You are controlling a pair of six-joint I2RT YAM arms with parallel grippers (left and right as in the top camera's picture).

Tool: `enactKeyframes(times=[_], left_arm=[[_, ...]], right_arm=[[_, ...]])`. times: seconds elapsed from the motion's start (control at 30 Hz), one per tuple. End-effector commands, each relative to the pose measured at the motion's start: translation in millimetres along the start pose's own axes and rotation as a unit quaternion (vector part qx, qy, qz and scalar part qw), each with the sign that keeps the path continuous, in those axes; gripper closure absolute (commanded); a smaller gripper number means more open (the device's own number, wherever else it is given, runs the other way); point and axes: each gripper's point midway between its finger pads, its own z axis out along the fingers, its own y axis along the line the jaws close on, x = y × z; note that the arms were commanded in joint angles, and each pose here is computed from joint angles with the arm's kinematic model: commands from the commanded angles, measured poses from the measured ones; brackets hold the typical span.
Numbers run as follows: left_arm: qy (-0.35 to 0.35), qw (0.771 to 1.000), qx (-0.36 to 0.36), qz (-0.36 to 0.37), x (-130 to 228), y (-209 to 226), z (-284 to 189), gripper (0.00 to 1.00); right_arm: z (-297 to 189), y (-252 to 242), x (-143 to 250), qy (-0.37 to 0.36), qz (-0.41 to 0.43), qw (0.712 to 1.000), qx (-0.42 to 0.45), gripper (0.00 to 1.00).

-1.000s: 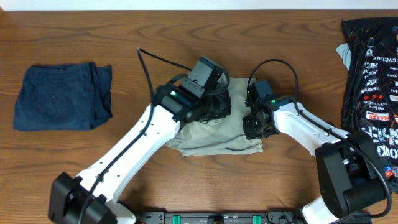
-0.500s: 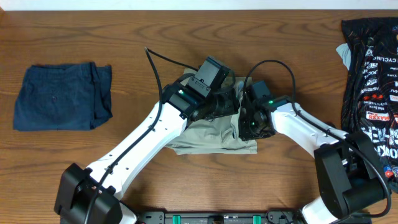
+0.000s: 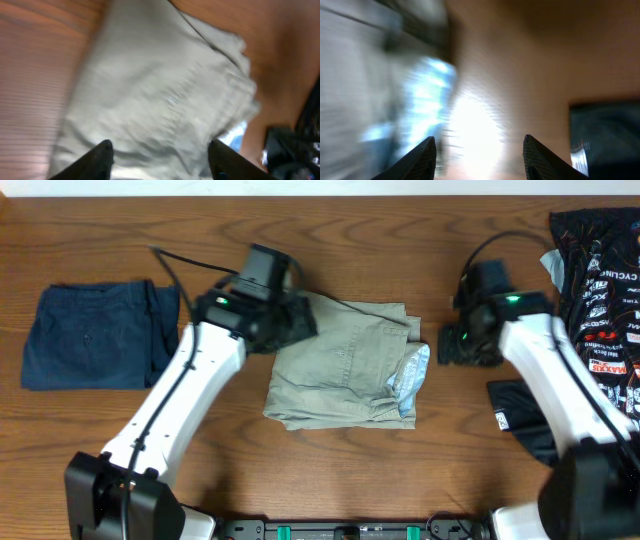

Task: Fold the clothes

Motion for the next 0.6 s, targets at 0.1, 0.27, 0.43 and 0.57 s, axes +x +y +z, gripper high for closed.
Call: enactKeyframes(times=[0.1, 0.27, 0.43, 0.57], left_arm=[[-0.014, 1.0, -0.028, -0.002, -14.9, 28.2, -0.6, 0.35], [0.025, 0.998, -0.052, 0.002, -2.3, 41.3, 20.5, 0.35], [0.073, 0.994, -0.078, -0.011, 12.4, 55.7, 43.0, 0.35], [0.122, 0.988, -0.088, -0.02, 31.1, 61.8, 57.1, 0.35]], right_arm=[[-40.0, 88.1, 11.9, -0.016, -0.131, 0.969, -0.208, 0.51], [-16.8, 112.8, 50.0, 0.038, -0.168, 0.96, -0.219, 0.56], [19.5, 125.5, 92.9, 0.099, -0.199, 0.951, -0.216, 0.58], [50.7, 112.1, 125.1, 0.15, -0.199, 0.95, -0.188, 0.6]])
